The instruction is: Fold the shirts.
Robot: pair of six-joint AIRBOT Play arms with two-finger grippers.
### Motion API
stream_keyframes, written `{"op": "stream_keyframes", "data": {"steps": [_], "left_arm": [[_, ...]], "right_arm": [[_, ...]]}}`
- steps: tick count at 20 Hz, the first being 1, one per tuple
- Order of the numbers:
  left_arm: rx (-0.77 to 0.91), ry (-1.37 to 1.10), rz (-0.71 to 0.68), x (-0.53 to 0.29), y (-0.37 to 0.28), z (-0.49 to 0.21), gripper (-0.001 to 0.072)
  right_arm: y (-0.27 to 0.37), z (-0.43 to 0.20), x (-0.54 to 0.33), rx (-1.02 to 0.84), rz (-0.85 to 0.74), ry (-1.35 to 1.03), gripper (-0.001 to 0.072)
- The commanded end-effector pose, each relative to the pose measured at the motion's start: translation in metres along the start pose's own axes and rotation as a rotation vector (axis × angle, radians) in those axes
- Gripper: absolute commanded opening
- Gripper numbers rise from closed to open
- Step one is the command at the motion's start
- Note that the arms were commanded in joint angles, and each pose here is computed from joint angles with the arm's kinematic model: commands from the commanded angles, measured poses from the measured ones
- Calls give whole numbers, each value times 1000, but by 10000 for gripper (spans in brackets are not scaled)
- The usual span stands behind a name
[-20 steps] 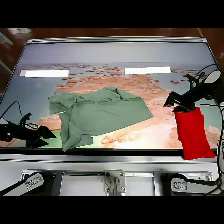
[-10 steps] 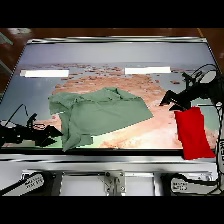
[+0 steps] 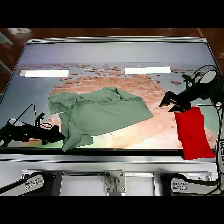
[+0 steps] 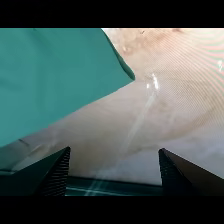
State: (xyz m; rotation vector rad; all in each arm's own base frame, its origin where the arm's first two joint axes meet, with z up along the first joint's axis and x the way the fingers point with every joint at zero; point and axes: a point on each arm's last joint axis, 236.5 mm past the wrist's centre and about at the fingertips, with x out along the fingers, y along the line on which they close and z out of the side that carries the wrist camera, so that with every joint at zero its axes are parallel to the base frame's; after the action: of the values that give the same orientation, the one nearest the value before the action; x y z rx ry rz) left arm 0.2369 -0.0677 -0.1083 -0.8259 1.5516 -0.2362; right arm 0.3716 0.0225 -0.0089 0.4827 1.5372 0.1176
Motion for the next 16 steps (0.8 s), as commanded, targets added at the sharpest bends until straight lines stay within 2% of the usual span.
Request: {"op": "stream_keyframes", "data": {"steps": [1, 11, 16], "left_arm": [[16, 30, -28, 0, -7, -7, 34], [81, -44, -31, -20, -23, -3, 33], [112, -98, -31, -36, -36, 17, 33]], "right_arm": [[-8, -4, 7, 21, -3, 39, 677], [-7, 21, 92, 165, 132, 122, 676], [-3, 24, 103, 167, 156, 125, 676]]}}
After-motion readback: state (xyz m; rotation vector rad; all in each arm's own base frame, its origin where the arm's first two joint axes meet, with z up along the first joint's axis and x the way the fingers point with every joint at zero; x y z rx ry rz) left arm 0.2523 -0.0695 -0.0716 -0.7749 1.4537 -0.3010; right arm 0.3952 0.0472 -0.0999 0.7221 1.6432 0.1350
